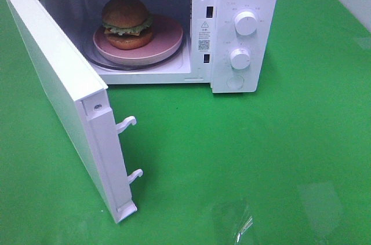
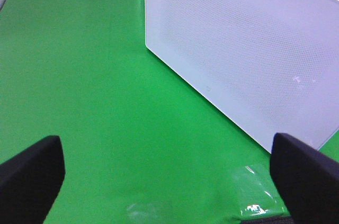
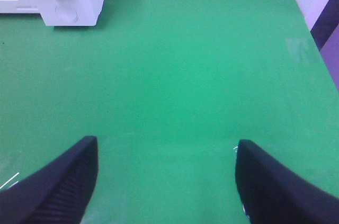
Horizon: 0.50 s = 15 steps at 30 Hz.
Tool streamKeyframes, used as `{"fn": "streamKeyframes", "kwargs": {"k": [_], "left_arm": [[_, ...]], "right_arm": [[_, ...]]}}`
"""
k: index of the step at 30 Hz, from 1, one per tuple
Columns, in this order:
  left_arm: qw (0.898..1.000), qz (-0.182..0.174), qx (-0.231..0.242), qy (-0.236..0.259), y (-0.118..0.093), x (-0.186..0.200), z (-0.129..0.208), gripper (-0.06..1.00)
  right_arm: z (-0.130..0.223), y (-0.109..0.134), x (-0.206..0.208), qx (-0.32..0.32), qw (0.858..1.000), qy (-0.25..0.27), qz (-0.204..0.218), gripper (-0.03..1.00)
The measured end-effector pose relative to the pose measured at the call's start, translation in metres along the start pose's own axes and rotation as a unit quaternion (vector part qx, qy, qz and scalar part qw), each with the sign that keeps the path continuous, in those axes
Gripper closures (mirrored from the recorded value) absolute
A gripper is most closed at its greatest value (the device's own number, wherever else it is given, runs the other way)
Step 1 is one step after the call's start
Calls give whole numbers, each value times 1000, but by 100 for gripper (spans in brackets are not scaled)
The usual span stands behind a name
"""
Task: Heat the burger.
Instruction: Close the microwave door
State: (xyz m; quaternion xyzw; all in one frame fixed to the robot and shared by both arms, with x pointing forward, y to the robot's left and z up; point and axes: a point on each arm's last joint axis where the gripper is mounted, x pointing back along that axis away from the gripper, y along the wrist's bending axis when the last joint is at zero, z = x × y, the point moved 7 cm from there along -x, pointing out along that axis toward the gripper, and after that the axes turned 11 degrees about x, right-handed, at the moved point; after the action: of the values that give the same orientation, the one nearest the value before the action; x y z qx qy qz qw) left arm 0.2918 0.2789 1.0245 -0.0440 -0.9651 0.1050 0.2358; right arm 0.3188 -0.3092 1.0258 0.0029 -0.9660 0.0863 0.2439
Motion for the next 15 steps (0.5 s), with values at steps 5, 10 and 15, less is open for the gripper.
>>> {"fn": "streamKeyframes", "kwargs": {"k": [5,10,15], "left_arm": [[1000,0,0,0,0,0,0,-3],[1000,0,0,0,0,0,0,-3],[1000,0,0,0,0,0,0,-3]], "right_arm": [[1,-1,10,-14,999,-30,10,27],[1,-2,18,-18,998,-56,16,27],[1,-2,18,-18,998,-56,16,27]]}}
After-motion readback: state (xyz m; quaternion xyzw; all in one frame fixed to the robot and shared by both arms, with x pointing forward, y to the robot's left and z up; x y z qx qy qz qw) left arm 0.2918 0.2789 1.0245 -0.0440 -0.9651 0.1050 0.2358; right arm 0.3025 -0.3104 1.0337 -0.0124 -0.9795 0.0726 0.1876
